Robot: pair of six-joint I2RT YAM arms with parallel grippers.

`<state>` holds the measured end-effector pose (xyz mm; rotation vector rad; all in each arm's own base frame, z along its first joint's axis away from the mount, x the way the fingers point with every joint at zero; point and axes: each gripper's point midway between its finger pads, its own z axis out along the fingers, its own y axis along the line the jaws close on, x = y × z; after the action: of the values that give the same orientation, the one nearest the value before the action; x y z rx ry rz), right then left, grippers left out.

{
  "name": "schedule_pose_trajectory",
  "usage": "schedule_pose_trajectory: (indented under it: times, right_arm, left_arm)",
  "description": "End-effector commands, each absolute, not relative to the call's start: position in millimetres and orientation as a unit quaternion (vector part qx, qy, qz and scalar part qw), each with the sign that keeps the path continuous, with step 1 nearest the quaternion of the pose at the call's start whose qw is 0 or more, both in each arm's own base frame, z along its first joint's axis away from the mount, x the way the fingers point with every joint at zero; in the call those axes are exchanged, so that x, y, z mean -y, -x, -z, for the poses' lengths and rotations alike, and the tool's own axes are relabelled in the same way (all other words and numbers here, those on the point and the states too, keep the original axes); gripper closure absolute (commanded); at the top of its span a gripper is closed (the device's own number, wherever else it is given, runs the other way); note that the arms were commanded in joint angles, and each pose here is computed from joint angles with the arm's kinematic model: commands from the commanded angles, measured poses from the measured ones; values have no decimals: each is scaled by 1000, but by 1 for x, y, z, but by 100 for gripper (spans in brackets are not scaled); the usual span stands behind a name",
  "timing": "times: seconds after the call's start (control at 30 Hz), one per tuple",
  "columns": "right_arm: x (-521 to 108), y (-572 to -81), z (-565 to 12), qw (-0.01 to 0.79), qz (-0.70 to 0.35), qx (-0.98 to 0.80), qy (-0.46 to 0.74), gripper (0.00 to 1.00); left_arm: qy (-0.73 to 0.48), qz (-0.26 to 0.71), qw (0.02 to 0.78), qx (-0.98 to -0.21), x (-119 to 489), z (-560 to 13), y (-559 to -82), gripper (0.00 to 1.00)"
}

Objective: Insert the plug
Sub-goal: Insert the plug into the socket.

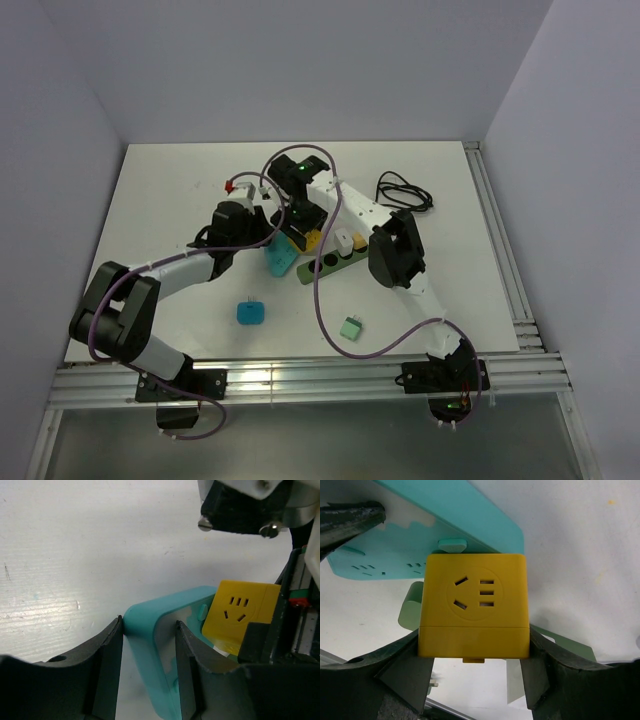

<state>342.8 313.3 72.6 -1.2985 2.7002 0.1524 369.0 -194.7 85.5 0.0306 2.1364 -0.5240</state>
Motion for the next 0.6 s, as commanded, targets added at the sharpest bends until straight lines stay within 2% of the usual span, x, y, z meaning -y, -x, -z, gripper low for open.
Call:
schedule_pose_trajectory:
  times: [0.0, 0.57]
  right_arm:
    - [-372, -376, -28, 143, -115, -893, 412, 100]
    - [-365, -368, -17, 138, -116, -896, 406, 100]
  left_arm:
    - [-78, 241, 336, -907, 227, -41, -313, 77]
    - [-69, 219, 289, -929, 226, -12, -314, 78]
